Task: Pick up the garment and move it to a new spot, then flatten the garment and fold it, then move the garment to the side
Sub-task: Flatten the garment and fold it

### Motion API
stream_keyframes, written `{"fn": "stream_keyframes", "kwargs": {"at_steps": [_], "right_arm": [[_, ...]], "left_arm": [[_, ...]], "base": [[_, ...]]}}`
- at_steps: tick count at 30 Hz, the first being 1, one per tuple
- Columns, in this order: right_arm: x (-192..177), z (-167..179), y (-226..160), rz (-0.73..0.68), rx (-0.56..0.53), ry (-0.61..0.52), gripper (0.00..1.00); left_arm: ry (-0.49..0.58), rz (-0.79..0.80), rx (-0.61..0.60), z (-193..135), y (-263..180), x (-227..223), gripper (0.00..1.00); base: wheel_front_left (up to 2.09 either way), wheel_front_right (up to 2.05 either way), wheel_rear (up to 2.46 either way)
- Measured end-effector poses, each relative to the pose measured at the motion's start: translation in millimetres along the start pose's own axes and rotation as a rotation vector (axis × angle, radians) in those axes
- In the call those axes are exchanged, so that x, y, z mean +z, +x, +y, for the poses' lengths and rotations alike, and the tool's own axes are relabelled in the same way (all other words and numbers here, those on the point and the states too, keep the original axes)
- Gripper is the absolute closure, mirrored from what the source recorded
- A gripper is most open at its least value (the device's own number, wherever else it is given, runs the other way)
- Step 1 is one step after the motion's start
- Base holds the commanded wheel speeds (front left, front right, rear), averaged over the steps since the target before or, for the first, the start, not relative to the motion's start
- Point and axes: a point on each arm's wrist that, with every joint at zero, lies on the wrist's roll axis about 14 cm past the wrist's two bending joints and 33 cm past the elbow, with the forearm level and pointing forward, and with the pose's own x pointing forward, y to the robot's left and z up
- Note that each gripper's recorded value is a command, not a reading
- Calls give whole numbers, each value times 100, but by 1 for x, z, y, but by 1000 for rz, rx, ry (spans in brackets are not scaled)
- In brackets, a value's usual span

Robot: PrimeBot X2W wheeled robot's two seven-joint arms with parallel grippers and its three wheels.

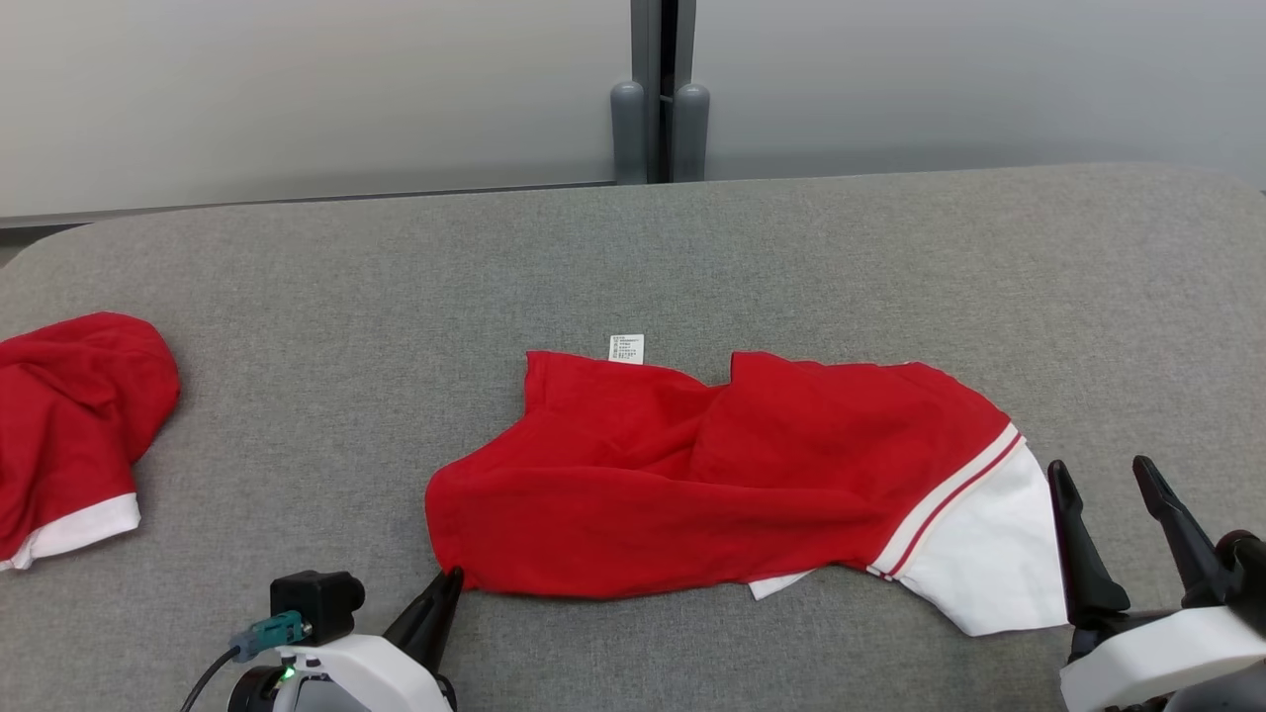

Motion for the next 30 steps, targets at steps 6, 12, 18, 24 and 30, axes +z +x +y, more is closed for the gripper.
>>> {"fn": "stream_keyframes", "kwargs": {"at_steps": [6, 12, 18, 24, 30], "right_arm": [[-3, -4, 0, 6, -13, 2, 0], [-20, -20, -4, 59, -59, 7, 0], [-82, -40, -18, 242, -124, 50, 0], [-131, -44, -19, 373, -151, 111, 0], [-148, -38, -7, 405, -138, 160, 56]], "left_arm": [[4, 12, -9, -1, 4, -1, 100], [26, -32, 2, 2, 6, 8, 100], [38, -77, 14, 6, 9, 21, 100], [37, -90, 22, 10, 15, 29, 100], [43, -94, 31, 15, 17, 31, 100]], "base": [[0, 0, 0], [0, 0, 0], [0, 0, 0], [0, 0, 0], [0, 0, 0]]}}
